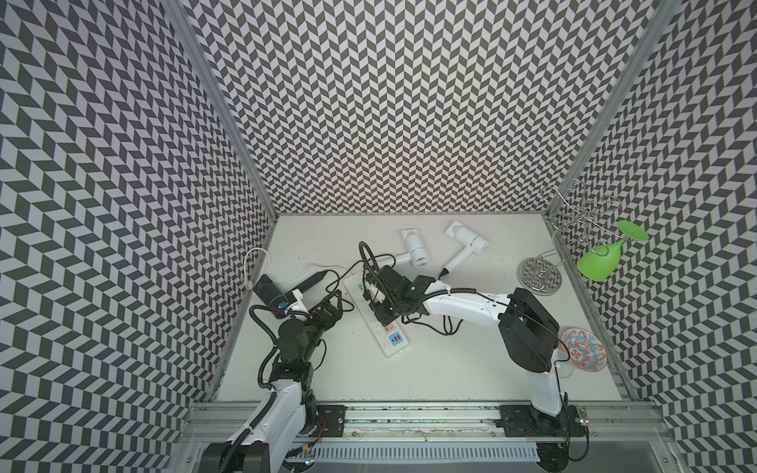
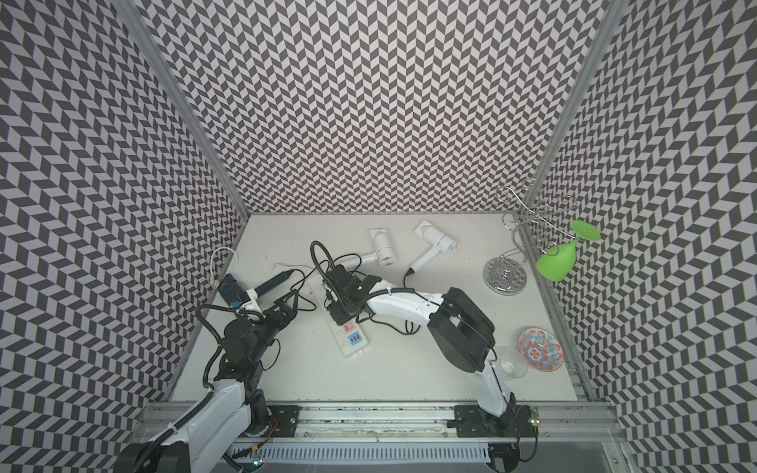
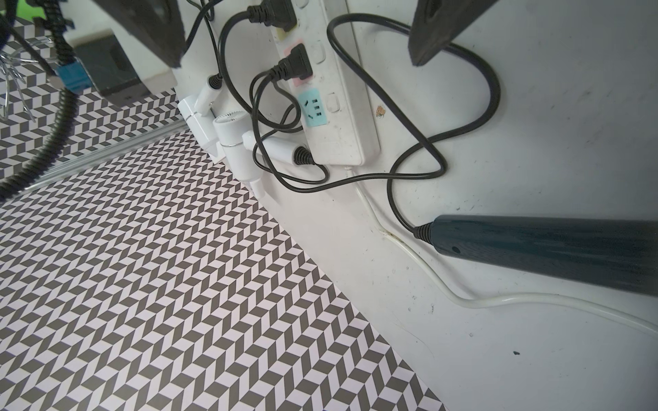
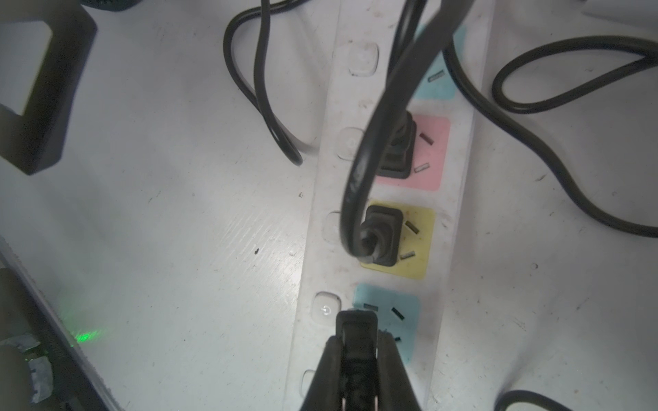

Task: Charge the blow dryers
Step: Insert the plug into the socket.

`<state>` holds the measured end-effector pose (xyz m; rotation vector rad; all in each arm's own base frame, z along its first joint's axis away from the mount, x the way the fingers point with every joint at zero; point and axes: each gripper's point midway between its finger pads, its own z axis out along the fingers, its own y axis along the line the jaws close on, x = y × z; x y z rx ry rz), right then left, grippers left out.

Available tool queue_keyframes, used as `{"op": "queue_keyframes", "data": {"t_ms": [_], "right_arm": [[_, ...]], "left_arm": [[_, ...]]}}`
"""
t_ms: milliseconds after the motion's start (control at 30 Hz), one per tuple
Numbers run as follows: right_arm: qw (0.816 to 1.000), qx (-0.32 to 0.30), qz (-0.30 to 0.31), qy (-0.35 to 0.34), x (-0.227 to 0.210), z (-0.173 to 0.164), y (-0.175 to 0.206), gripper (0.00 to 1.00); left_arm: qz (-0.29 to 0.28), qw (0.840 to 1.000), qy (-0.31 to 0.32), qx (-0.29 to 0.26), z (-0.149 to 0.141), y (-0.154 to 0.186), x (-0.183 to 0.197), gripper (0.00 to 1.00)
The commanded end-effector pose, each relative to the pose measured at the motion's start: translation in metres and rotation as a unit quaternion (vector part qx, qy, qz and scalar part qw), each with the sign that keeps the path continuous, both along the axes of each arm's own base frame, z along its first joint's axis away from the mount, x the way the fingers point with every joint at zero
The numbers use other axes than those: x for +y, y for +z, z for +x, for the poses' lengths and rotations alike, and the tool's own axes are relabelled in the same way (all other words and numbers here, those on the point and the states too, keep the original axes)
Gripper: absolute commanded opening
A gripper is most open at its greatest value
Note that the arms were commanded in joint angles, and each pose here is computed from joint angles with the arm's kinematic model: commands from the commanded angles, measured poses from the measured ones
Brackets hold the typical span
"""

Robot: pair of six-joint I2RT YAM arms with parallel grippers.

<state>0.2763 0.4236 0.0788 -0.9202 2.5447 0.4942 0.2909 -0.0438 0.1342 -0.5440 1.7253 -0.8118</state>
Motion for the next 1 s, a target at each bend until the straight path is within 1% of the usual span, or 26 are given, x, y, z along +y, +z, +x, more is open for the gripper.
{"op": "queue_keyframes", "data": {"t_ms": [0, 200, 600, 967], "right_arm": [[1.000, -0.010, -0.014, -0.008, 0.000, 0.004, -0.004, 0.00], [0.999, -0.017, -0.030, -0.018, -0.006, 0.008, -0.005, 0.00], [0.999, -0.013, -0.037, -0.022, -0.007, 0.005, -0.013, 0.00], [0.997, -0.029, -0.067, -0.028, -0.008, 0.002, -0.021, 0.00]], "left_arm": [[-0.001, 1.000, 0.000, -0.018, 0.000, 0.008, 0.001, 0.99], [-0.002, 1.000, -0.001, -0.019, 0.000, 0.008, 0.001, 0.99], [-0.002, 1.000, -0.002, -0.020, -0.001, 0.009, 0.000, 0.99], [-0.001, 1.000, -0.001, -0.020, -0.001, 0.009, 0.000, 0.99]]}}
